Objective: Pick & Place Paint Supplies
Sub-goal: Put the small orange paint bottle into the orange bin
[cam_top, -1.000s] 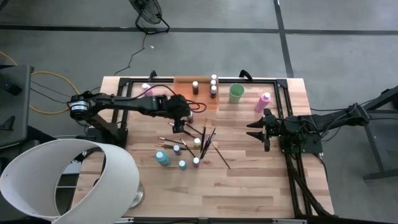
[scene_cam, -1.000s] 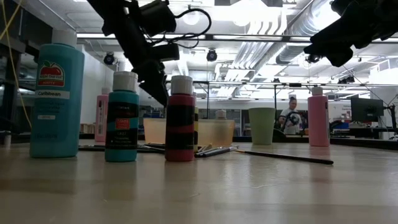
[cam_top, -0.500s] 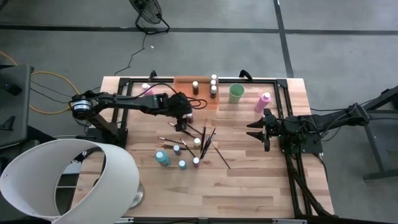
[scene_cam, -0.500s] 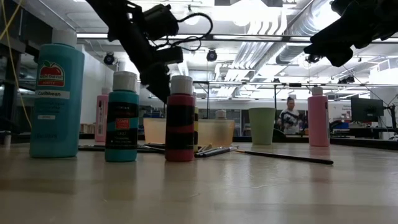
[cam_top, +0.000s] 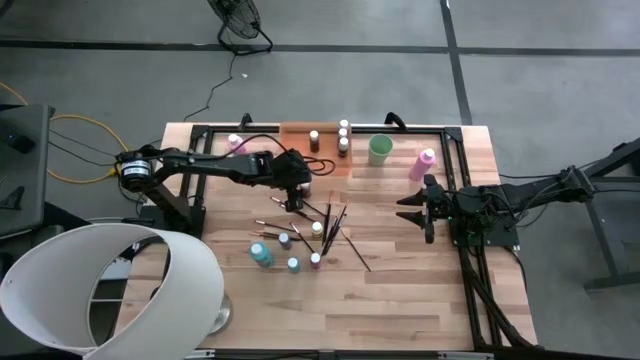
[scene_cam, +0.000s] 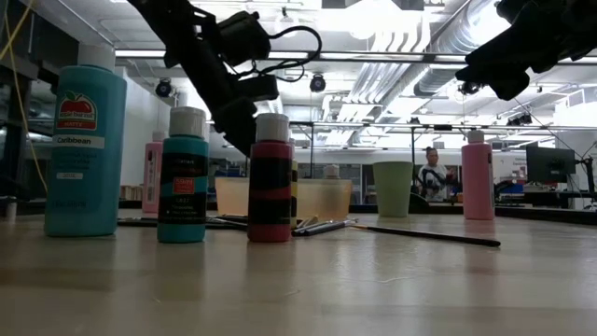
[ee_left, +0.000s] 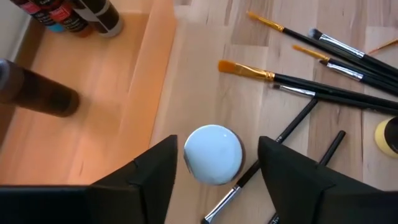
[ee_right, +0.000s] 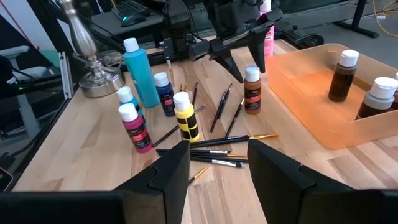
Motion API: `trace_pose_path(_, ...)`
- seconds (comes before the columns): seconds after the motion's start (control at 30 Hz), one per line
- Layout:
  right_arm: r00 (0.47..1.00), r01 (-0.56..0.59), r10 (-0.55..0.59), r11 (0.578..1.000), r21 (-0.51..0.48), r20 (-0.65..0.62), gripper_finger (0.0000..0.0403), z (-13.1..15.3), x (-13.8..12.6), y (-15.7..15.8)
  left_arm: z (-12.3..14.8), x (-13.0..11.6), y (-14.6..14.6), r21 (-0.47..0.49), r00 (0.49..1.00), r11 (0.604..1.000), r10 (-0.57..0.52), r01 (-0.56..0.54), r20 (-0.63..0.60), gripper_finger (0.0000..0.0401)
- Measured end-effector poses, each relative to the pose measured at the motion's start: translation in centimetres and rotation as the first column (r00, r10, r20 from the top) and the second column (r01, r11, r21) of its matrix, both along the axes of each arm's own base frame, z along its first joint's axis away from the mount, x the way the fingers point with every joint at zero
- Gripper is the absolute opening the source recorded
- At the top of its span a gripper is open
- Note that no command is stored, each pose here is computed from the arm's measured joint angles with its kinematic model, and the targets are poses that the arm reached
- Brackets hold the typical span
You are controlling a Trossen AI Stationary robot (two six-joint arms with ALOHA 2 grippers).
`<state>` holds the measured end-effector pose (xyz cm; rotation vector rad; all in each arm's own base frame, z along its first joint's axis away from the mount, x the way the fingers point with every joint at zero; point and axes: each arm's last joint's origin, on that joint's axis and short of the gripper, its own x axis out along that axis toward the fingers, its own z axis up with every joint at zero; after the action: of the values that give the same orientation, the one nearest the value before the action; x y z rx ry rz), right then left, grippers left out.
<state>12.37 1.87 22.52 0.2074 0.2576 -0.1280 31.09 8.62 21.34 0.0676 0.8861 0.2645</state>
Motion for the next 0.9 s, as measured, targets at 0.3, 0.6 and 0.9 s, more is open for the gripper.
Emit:
trace_pose_path(0.3, 1.0, 0.0, 0.0, 1.0, 0.0, 0.0, 0.0155, 0.0, 0.0, 0.0, -0.1, -0.1, -0.1, -0.01, 1.0, 1.0, -0.001, 0.001, -0.007, 0.0114)
trace_pose_path(0.6, 1.0, 0.0, 0.0, 1.0, 0.0, 0.0, 0.0155, 0.0, 0.0, 0.0, 0.0, 0.0, 0.0, -0.037, 0.999, 0.999, 0.035, -0.035, 0.009, 0.013)
trace_pose_path(0.9, 0.998, 0.007, -0.01, 0.999, 0.043, 0.067, 0.0155, 0.6, 0.2, 0.0, 1.6, 0.6, 0.1, -0.037, 0.999, 0.999, 0.04, -0.039, 0.033, 0.0112)
